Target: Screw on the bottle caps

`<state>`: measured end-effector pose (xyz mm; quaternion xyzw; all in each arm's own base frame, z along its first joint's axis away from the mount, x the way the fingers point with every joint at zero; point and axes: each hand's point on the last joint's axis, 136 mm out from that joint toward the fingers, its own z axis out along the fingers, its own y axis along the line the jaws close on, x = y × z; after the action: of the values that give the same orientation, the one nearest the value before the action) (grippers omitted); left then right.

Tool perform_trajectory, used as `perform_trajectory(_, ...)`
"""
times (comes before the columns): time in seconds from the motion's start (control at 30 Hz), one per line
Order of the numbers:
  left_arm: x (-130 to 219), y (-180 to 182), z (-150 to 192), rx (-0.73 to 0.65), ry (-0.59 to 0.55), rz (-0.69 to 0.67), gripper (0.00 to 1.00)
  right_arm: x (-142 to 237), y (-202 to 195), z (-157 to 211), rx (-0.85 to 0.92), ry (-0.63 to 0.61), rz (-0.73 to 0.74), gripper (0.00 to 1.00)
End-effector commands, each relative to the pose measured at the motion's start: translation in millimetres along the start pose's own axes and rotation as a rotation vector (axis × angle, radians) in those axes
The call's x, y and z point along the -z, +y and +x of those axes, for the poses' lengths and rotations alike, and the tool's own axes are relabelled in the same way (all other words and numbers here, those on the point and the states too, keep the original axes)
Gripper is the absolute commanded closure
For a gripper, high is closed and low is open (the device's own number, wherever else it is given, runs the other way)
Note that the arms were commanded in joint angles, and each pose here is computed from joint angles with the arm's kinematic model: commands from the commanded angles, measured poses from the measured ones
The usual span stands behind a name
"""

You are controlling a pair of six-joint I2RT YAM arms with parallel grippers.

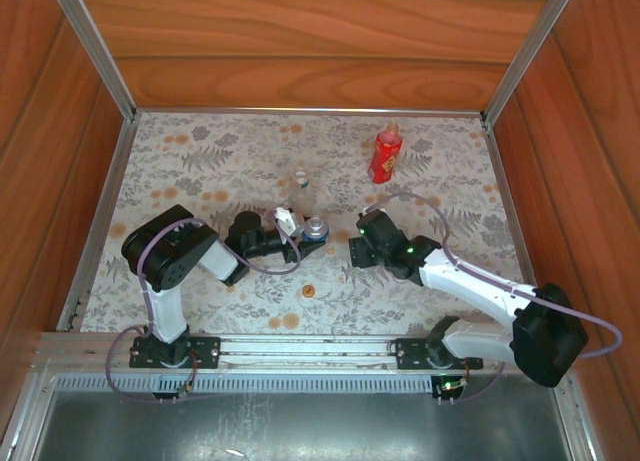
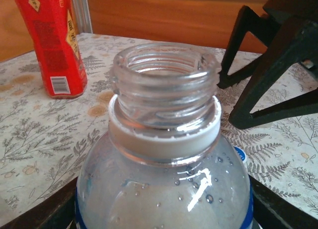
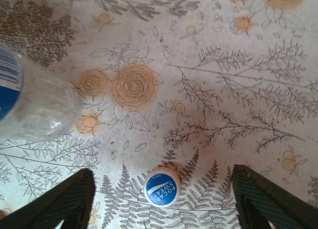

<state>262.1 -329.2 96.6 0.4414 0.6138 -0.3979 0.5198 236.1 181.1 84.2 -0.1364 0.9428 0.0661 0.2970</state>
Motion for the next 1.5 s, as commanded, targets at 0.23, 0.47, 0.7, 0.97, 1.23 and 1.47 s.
perform_trajectory(0.23,4.7,4.3,12.0,0.051,0.052,-0.027,0.37,-26.2,7.3,38.9,0.042,0.212,-0.021,0.34)
perform_trajectory(0.47,7.7,2.5,16.6,0.059,0.065,-0.03,0.37,-37.7,7.6,40.7,0.035,0.262,-0.027,0.44)
perform_trajectory(0.7,7.1,1.9,20.6,0.063,0.073,-0.026,0.37,-46.8,8.3,42.1,0.041,0.297,-0.031,0.52)
perform_trajectory(0.97,7.7,0.4,19.5,0.066,0.072,-0.019,0.37,-52.8,7.8,42.7,0.056,0.327,-0.015,0.64)
perform_trajectory(1.23,7.6,-0.2,23.2,0.072,0.081,-0.017,0.37,-50.5,7.2,43.2,0.065,0.337,-0.013,0.65)
perform_trajectory(1.47,5.5,-0.7,24.7,0.074,0.084,-0.005,0.37,-40.5,11.5,37.2,0.074,0.314,-0.044,0.64)
